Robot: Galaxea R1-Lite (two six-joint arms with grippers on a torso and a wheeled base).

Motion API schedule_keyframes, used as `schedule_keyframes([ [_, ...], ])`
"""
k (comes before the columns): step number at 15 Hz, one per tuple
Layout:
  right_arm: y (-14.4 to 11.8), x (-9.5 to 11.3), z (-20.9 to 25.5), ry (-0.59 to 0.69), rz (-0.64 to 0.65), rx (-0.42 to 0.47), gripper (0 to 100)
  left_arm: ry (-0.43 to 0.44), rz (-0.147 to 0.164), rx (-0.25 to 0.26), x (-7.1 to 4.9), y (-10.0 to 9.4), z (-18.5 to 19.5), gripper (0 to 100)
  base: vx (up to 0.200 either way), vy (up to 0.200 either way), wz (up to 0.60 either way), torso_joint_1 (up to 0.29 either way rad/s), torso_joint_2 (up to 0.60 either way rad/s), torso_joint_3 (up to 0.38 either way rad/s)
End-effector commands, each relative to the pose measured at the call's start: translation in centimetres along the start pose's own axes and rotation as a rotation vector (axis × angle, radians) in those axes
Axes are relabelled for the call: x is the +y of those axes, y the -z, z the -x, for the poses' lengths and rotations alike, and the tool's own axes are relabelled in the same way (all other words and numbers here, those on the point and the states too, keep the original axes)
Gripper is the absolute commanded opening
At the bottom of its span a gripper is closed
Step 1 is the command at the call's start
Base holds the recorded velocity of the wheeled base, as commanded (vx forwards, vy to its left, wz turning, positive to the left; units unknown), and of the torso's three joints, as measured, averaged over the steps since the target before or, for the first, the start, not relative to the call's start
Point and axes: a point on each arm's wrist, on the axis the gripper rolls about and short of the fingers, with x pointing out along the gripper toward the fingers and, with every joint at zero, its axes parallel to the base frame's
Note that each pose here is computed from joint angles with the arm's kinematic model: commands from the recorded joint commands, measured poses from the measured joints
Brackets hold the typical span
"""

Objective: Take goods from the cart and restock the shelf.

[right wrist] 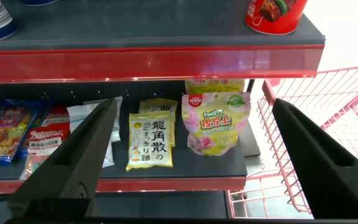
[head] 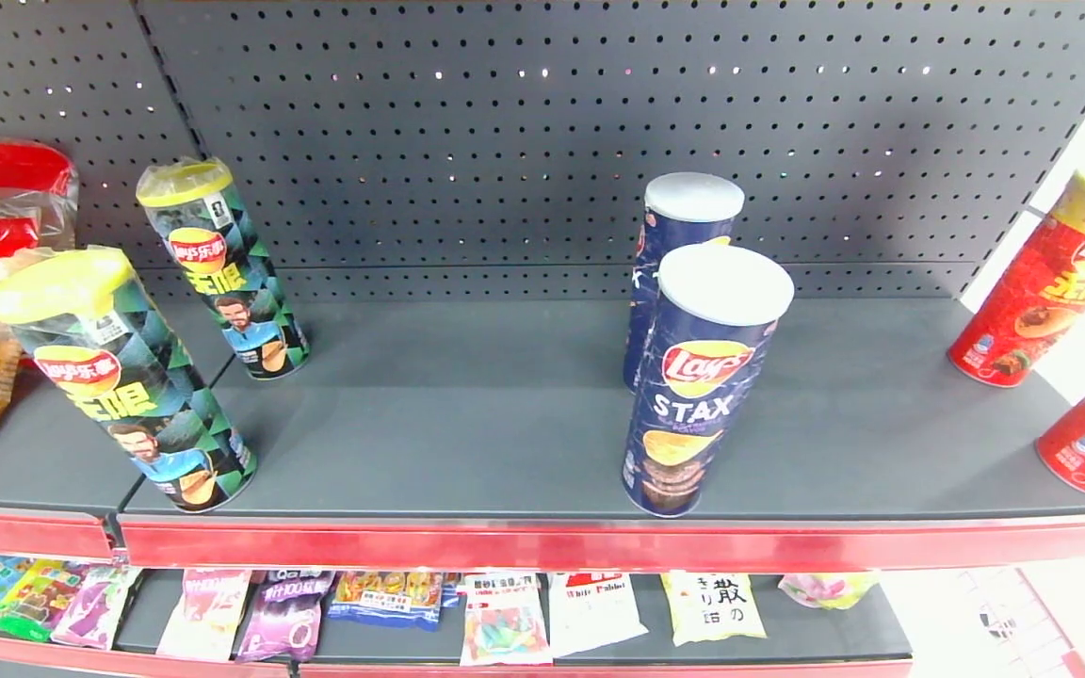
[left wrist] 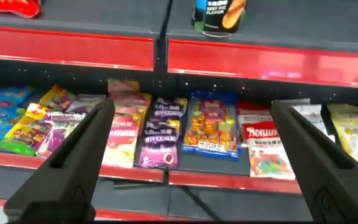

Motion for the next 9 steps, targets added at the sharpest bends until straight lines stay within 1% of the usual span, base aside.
schedule_keyframes([
  [1, 0.0, 0.0, 0.0, 0.0, 0.001, 0.0, 100, 0.027, -0.005, 0.015, 0.05, 0.11, -0.08, 100, 0.0, 0.0, 0.0, 0.0, 0.0, 0.0],
  [2, 0.0, 0.0, -0.01, 0.0, 0.001, 0.001, 100, 0.02, -0.038, -0.002, 0.07, 0.17, 0.03, 100, 0.0, 0.0, 0.0, 0.0, 0.0, 0.0],
  [3, 0.0, 0.0, -0.01, 0.0, 0.002, 0.001, 100, -0.023, -0.038, -0.003, 0.17, 0.17, 0.03, 100, 0.0, 0.0, 0.0, 0.0, 0.0, 0.0],
  [4, 0.0, 0.0, 0.0, 0.0, 0.001, 0.0, 100, -0.04, -0.023, -0.004, 0.21, 0.17, 0.03, 100, 0.0, 0.0, 0.0, 0.0, 0.0, 0.0],
  [5, 0.0, 0.0, -0.01, 0.0, 0.001, 0.001, 100, -0.033, -0.024, -0.004, 0.19, 0.17, 0.03, 100, 0.0, 0.0, 0.0, 0.0, 0.0, 0.0],
  [6, 0.0, 0.0, -0.01, 0.0, 0.001, 0.001, 100, -0.001, -0.026, -0.016, 0.19, 0.2, 0.14, 100, 0.0, 0.0, 0.0, 0.0, 0.0, 0.0],
  [7, 0.0, 0.0, -0.01, 0.0, 0.001, 0.001, 100, 0.091, -0.044, -0.067, 0.2, 0.31, 0.54, 100, 0.0, 0.0, 0.0, 0.0, 0.0, 0.0],
  [8, 0.0, 0.0, -0.01, 0.0, 0.001, 0.001, 100, 0.068, -0.046, -0.072, 0.21, 0.37, 0.57, 100, 0.0, 0.0, 0.0, 0.0, 0.0, 0.0],
  [9, 0.0, 0.0, 0.0, 0.0, 0.001, 0.0, 100, 0.011, -0.041, -0.074, 0.34, 0.35, 0.56, 100, 0.0, 0.0, 0.0, 0.0, 0.0, 0.0],
])
